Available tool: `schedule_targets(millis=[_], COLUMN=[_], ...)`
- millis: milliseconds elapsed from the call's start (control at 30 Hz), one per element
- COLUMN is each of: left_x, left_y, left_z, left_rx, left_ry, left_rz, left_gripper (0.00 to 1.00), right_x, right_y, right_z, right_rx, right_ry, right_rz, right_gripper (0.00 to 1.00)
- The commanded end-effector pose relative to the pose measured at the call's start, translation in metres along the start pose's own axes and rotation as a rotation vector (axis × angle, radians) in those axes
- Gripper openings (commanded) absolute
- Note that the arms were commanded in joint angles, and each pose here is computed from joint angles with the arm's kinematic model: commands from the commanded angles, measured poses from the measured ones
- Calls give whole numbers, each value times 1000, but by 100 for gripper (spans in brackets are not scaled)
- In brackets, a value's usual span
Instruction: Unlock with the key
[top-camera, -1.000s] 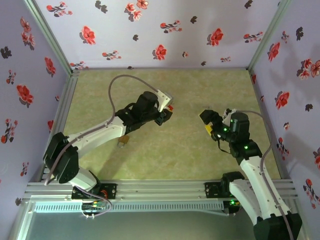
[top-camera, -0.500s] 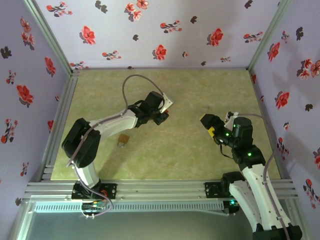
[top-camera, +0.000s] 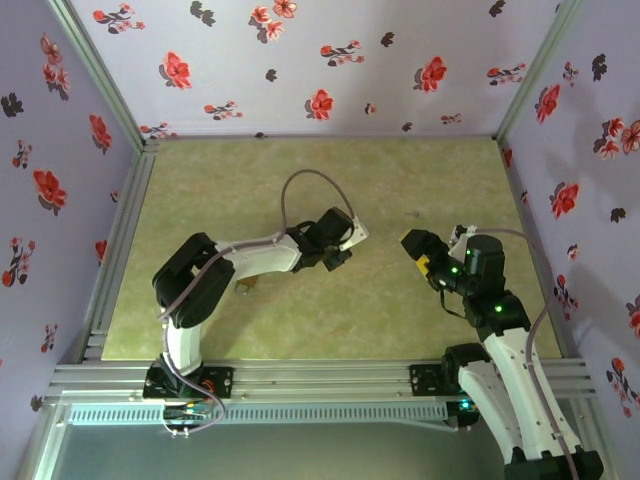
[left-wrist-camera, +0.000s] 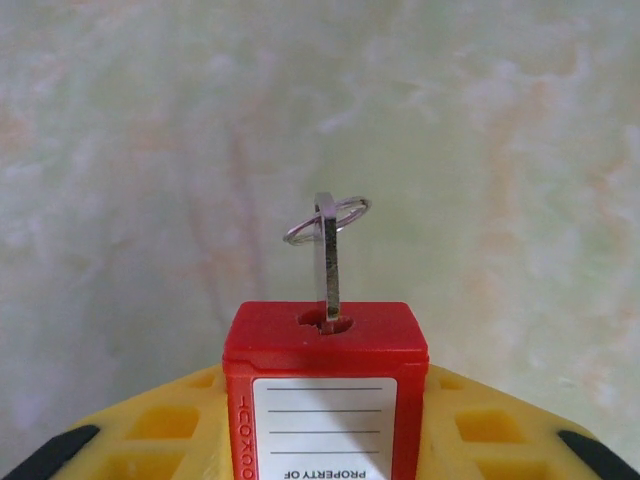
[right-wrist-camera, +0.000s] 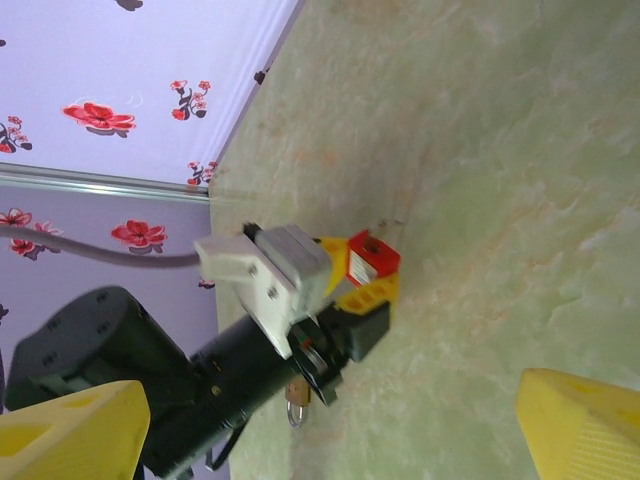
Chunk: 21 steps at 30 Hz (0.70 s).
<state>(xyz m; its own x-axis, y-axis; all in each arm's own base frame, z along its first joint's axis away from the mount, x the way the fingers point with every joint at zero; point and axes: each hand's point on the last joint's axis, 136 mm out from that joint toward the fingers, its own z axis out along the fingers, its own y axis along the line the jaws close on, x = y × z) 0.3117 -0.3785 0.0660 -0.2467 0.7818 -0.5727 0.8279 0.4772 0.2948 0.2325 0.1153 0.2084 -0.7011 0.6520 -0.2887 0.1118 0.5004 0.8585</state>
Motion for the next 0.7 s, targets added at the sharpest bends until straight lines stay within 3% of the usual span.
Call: schedule_targets(millis=[0,433,500,667], left_x=[2,32,36,42], left_y=[-12,-59,-64,-72], left_z=[-2,-21,-25,-40], left_rx=[-11,99,137,200], left_ry=[-11,40,55,64], left_rz=[26,88,110,150], left_gripper=[0,1,12,50], right_x=[-4,-2,-1,0], right_y=[3,4,5,2], right_z=[-1,-5,-6,-6], right_rx=[-13,-21,-22,-2], right_ry=[-16,-17,-15,-3], right_rz=[-15,-2,-3,-20], right_gripper=[95,95,95,95])
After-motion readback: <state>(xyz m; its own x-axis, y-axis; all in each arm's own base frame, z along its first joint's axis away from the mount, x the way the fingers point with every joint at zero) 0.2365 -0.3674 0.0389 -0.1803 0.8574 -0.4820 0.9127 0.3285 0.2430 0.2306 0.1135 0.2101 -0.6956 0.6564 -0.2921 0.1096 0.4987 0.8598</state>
